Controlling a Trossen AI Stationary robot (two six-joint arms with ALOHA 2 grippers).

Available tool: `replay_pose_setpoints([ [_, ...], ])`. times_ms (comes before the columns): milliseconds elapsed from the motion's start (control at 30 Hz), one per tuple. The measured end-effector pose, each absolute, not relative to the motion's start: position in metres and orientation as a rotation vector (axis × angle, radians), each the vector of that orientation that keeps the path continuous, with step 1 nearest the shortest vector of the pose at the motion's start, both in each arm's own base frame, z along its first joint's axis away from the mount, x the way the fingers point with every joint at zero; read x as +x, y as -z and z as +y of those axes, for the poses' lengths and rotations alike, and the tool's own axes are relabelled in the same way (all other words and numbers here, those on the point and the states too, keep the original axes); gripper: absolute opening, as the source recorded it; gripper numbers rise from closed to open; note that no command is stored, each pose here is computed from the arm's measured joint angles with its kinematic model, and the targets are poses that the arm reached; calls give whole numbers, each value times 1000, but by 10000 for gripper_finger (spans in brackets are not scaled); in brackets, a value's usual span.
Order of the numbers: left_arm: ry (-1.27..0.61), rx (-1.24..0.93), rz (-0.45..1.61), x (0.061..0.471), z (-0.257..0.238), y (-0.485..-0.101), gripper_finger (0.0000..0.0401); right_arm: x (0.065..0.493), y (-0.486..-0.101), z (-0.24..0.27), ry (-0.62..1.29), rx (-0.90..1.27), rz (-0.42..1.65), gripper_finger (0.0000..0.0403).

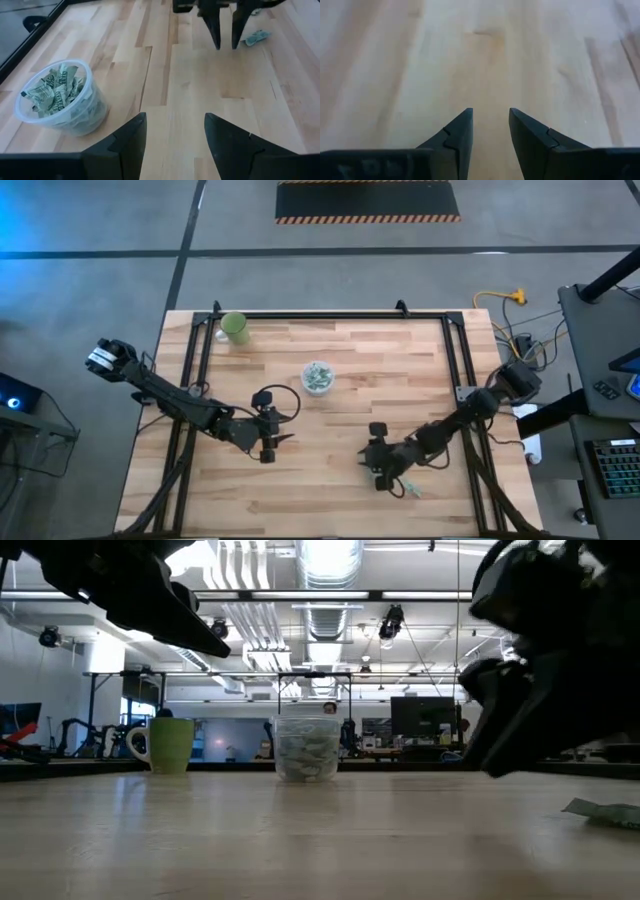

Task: Pick and place Stevia / Truvia into bins
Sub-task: Put the green stevia packet into the transparent container

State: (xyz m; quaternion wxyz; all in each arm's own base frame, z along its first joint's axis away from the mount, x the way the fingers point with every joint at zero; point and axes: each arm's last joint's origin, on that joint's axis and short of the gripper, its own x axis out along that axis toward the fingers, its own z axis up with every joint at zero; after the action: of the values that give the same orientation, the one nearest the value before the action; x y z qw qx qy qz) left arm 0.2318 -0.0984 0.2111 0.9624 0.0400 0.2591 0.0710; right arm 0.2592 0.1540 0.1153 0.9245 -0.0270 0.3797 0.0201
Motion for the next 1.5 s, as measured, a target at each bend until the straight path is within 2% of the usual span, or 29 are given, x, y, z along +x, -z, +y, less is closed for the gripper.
replay_pose_setpoints([
  [267, -134, 83, 527, 231, -100, -211, 183, 230, -142, 176, -132, 26, 884, 118],
  [667, -138, 85, 526, 231, -99, -210, 183, 164, -143, 213, 2, 178, 1118, 117],
  [1033, -138, 84, 526, 231, -99, -210, 183, 152, -126, 231, 58, 238, 1174, 114],
  [1500, -138, 87, 529, 230, -99, -209, 183, 167, -117, 233, 110, 127, 1064, 113],
])
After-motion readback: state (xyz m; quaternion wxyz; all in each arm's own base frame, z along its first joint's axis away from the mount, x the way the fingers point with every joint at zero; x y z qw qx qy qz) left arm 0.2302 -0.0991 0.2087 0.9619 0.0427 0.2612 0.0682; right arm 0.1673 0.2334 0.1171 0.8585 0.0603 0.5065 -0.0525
